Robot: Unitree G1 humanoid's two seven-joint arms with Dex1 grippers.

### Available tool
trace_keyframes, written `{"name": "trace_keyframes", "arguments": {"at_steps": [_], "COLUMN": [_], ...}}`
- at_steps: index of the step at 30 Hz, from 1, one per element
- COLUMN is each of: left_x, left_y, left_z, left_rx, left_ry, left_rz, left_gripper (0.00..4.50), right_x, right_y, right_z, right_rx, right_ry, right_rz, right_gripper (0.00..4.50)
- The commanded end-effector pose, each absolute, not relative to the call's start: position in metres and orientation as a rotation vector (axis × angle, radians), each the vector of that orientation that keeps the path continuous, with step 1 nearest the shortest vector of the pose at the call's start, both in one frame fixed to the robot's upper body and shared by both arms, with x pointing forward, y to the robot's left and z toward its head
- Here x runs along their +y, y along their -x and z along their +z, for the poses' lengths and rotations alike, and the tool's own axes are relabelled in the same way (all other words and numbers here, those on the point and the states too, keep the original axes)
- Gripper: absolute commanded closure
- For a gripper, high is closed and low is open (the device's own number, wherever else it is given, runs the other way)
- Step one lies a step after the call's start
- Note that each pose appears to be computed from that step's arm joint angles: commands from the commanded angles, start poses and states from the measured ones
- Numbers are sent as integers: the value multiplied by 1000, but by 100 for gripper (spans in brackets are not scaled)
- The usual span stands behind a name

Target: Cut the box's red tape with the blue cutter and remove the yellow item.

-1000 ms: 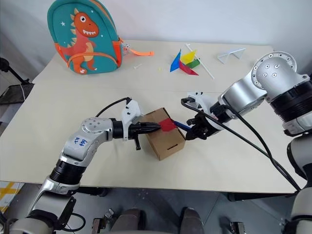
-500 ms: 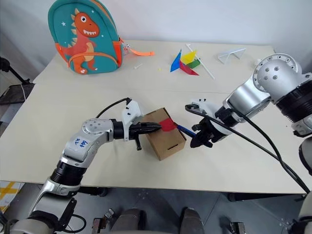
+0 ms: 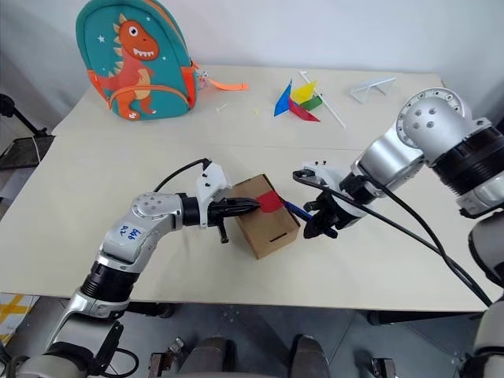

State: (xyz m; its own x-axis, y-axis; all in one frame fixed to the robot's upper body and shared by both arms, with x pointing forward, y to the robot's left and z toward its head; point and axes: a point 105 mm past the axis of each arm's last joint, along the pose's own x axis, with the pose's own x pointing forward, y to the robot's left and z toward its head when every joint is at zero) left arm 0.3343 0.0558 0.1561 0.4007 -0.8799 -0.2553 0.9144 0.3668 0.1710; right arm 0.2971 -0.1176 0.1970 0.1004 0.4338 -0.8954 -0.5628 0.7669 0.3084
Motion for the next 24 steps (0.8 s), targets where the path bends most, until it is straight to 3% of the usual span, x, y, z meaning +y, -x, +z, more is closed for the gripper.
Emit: {"name": "trace_keyframes", "arguments": {"at_steps": [1, 24], "left_x": [64, 65], "left_y": [-328, -328], "left_z": [106, 105], "left_rx": [343, 345], "left_ry": [-280, -273], "left_rz": [-1144, -1132], "left_gripper": [450, 450], "right_x": [-110, -129], "right_y": [-297, -272], "right_z": [203, 199], "right_rx": [1248, 1368], "right_ry": [106, 135], "right_rz": [774, 798], "right_gripper": [440, 440]}}
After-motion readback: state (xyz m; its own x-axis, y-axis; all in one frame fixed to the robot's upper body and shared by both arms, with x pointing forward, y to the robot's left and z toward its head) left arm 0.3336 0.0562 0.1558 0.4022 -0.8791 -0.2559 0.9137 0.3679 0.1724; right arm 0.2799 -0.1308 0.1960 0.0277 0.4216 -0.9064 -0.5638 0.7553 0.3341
